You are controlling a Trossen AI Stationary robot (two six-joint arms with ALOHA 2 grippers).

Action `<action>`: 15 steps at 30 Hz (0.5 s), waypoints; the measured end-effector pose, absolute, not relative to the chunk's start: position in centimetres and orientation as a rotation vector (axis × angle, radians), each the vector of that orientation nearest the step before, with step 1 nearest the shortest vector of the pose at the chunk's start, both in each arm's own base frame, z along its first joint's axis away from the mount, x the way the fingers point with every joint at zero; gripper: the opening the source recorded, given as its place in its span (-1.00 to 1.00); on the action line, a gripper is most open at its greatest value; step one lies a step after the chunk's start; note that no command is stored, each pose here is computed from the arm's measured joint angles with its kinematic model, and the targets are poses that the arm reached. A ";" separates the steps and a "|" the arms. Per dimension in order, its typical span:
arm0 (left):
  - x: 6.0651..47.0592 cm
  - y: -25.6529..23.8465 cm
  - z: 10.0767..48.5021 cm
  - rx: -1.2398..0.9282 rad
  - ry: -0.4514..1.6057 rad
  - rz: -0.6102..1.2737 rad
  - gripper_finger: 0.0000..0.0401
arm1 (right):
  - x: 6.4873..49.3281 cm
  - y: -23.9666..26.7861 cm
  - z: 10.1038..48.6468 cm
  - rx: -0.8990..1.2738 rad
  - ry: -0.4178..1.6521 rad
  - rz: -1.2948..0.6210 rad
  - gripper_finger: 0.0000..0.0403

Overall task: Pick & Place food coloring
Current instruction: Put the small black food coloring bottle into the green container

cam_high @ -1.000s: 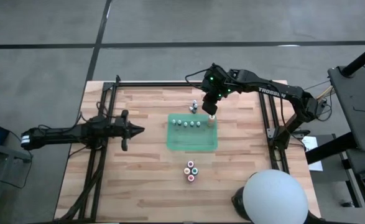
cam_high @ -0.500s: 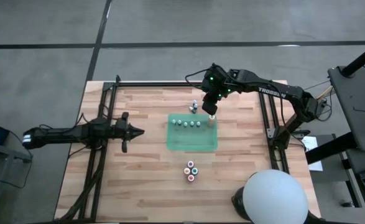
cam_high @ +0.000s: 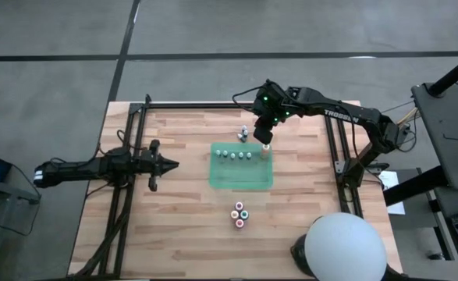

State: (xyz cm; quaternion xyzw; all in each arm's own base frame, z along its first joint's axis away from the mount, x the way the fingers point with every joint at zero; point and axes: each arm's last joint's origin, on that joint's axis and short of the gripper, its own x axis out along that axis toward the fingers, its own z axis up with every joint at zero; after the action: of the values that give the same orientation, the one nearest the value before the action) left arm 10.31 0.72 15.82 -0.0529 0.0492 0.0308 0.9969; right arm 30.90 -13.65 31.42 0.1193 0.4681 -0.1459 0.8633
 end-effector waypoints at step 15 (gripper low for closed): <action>9.9 -0.1 16.4 -0.102 0.033 -0.021 -1.00 | 30.9 -13.6 31.4 0.249 0.982 -0.306 -0.79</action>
State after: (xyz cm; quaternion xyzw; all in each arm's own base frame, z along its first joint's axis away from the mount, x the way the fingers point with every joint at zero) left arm 9.92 -0.09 16.36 -0.0509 0.0165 -0.0106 0.9985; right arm 30.89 -13.64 31.41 0.1186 0.4684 -0.1457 0.8633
